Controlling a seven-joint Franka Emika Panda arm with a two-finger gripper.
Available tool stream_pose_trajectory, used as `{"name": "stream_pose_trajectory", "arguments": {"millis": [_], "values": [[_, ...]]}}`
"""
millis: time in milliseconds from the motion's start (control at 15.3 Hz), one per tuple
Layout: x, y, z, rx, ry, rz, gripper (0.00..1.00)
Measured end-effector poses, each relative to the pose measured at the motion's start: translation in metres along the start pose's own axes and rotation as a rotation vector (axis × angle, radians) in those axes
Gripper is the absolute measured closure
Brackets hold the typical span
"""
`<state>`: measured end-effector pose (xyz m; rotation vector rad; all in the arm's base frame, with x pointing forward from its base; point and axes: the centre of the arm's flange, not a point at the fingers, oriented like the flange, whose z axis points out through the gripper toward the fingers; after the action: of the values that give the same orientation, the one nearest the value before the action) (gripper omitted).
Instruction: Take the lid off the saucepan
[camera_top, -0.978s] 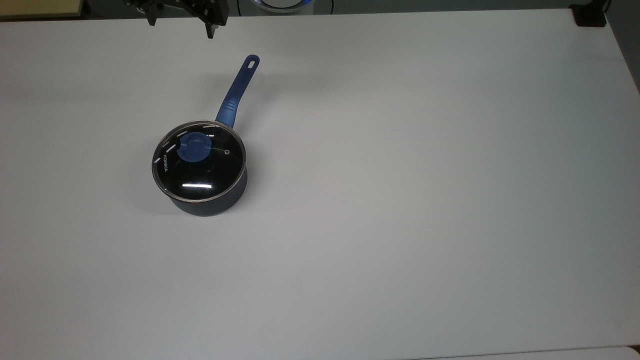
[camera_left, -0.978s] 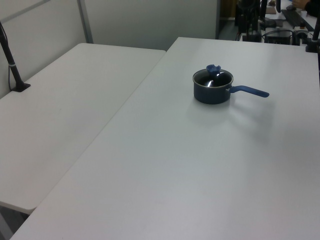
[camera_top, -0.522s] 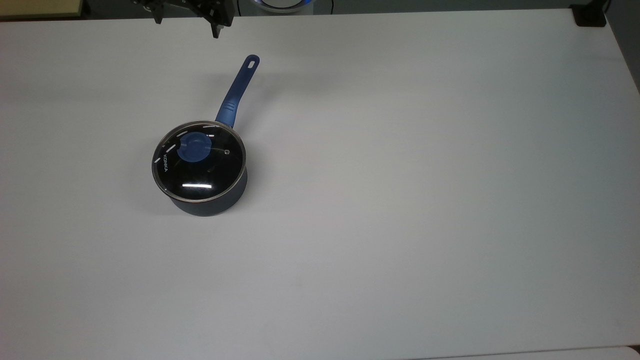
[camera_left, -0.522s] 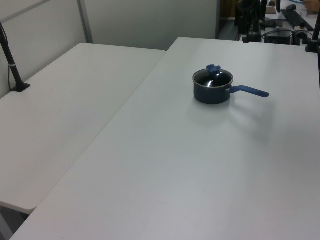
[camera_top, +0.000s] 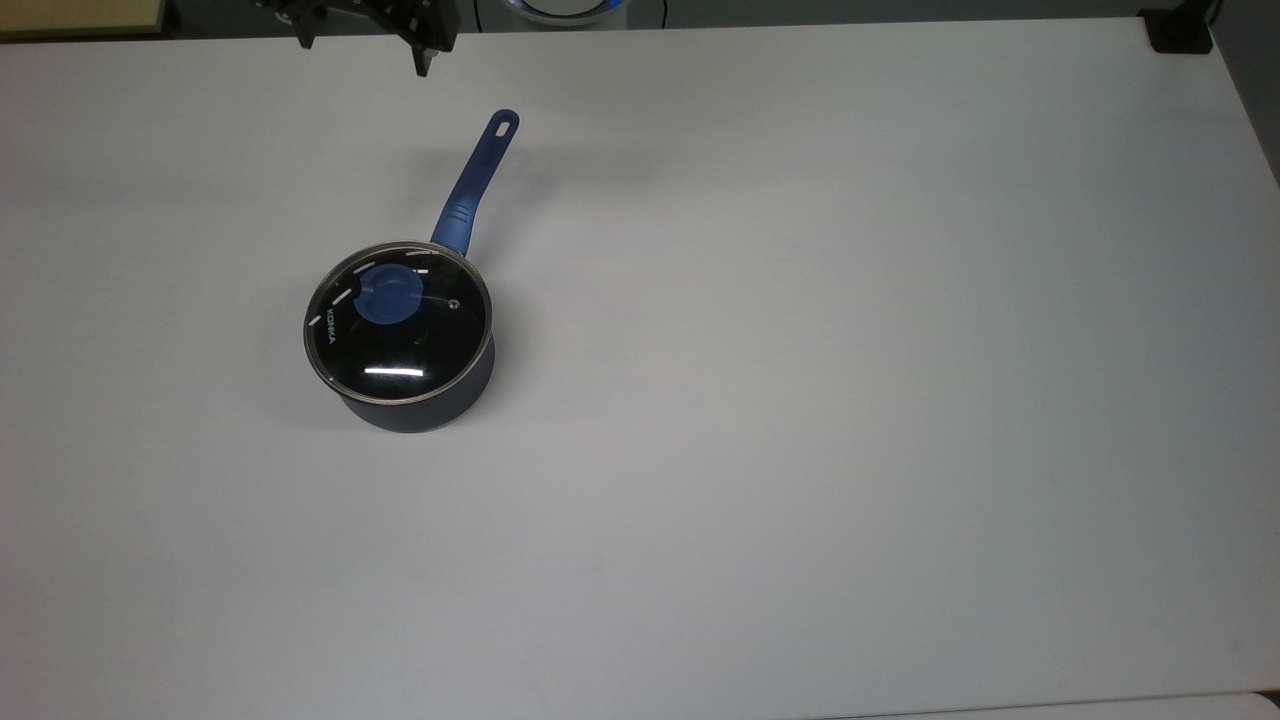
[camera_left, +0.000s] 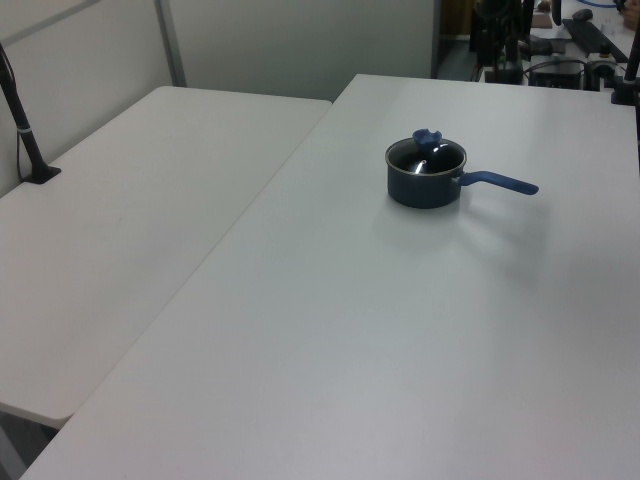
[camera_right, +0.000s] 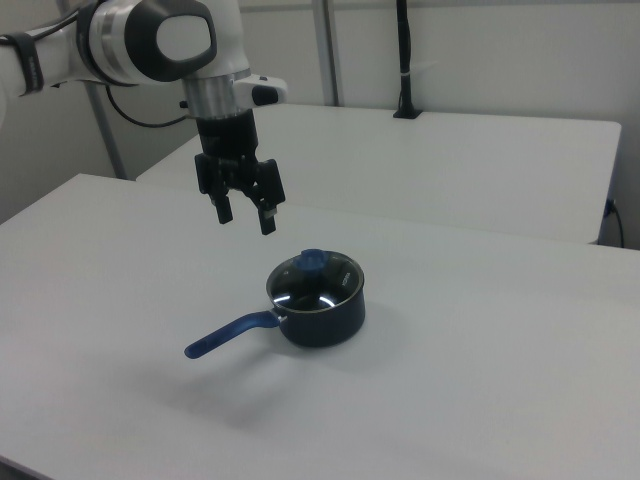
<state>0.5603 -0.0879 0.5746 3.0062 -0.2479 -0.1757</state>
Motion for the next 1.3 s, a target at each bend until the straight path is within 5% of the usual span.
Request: {"name": "stream_pose_trajectory", "arguments": {"millis": [522, 1043, 1304], "values": [[0.034, 0.000, 0.040, -0.021, 0.008, -0.021, 0.00], [0.077, -0.010, 0.061, -0.041, 0.161, -0.057, 0.00], [0.100, -0.020, 0.084, -0.005, 0.190, -0.048, 0.00]]}}
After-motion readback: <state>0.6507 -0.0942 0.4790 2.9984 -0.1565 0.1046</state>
